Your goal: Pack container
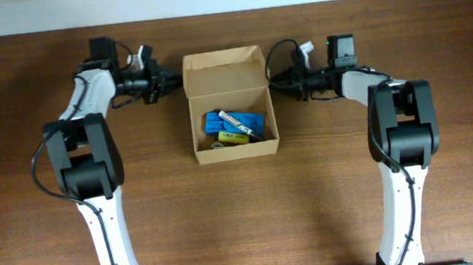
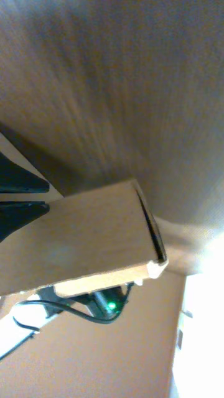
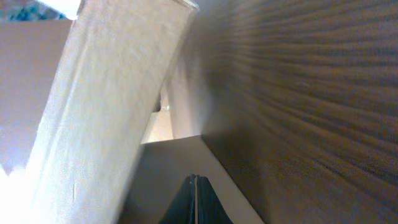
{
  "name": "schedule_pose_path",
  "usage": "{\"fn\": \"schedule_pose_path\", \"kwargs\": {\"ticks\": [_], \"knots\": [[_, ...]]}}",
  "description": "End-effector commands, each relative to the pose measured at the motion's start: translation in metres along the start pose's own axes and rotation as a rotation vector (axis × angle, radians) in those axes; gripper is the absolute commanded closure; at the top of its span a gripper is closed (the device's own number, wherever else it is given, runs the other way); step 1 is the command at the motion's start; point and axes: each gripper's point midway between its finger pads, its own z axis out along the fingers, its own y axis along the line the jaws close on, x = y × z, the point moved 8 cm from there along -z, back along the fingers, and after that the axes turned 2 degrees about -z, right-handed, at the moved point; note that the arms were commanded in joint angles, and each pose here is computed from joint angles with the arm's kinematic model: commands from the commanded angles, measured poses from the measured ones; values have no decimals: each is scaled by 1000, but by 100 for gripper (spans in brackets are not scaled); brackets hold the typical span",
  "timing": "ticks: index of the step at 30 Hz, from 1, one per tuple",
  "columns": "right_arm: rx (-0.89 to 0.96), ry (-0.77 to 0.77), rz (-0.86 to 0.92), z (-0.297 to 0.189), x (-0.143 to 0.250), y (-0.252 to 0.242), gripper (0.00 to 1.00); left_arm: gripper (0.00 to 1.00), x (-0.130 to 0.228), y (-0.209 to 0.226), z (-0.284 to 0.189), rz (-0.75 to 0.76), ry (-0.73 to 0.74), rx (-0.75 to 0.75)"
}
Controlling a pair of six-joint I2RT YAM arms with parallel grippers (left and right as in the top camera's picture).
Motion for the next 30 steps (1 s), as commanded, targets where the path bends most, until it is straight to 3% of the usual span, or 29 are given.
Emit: {"fn": "schedule_pose_path", "kwargs": {"ticks": [1, 10, 23, 30], "knots": [[-37, 34, 74, 6, 1, 6, 96, 95, 3, -11, 20, -76, 19, 9], [-149, 113, -41, 7, 2, 24, 96, 96, 2, -20, 30, -67, 20, 31], [-245, 156, -251, -5, -12, 91, 96, 98, -12, -64, 23, 232, 35, 242], [-249, 161, -238, -10, -9, 117, 96, 98, -13, -90, 2, 301, 34, 291]]}}
